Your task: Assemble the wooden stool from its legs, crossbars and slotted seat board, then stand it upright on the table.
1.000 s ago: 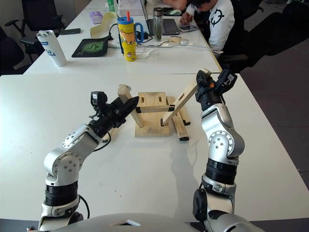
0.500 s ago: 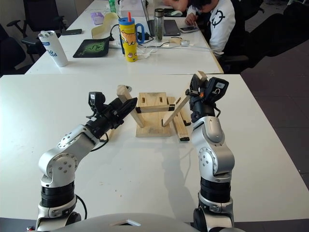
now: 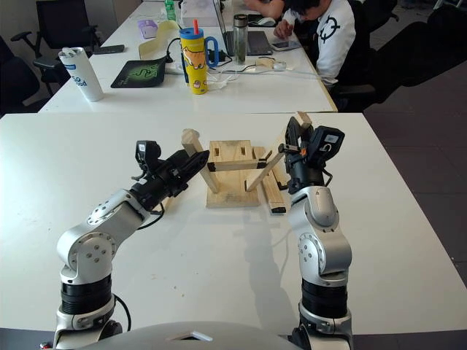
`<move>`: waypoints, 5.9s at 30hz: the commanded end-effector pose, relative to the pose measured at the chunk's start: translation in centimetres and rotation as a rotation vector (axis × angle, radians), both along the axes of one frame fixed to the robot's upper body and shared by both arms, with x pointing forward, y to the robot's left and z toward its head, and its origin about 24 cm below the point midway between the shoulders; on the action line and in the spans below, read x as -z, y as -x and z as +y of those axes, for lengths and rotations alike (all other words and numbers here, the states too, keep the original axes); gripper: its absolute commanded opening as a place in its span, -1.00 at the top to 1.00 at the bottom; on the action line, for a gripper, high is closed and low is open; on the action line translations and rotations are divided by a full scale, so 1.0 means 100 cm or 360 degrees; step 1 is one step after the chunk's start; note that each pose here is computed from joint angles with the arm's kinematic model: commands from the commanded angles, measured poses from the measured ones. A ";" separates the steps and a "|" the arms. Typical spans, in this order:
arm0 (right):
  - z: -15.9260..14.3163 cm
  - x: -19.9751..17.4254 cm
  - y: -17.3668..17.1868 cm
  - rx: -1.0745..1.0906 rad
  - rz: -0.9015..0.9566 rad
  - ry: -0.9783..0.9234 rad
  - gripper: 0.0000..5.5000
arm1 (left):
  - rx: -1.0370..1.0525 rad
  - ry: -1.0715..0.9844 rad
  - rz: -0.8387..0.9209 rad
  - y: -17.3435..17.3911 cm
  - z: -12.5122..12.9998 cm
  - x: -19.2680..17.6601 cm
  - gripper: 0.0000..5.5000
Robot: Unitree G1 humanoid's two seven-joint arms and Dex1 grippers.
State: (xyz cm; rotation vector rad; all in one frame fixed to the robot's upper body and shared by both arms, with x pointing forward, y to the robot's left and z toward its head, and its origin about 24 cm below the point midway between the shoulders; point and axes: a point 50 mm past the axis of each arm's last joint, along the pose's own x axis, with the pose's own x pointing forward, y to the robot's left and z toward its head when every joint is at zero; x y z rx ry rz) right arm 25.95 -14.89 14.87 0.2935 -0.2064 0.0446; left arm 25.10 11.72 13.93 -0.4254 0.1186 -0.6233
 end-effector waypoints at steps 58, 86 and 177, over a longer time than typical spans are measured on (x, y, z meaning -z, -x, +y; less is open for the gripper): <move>0.007 0.058 -0.005 -0.0237 0.0548 0.0145 0.62 | -0.0321 -0.0116 0.0170 -0.003 0.010 0.010 -0.05; 0.012 0.062 -0.004 -0.0276 0.0567 0.0190 0.62 | -0.0364 -0.0316 0.0067 -0.010 -0.009 0.007 -0.05; 0.017 0.039 -0.014 -0.0310 0.0424 0.0118 0.62 | 0.0171 -0.1293 -0.0350 -0.057 -0.042 0.017 0.99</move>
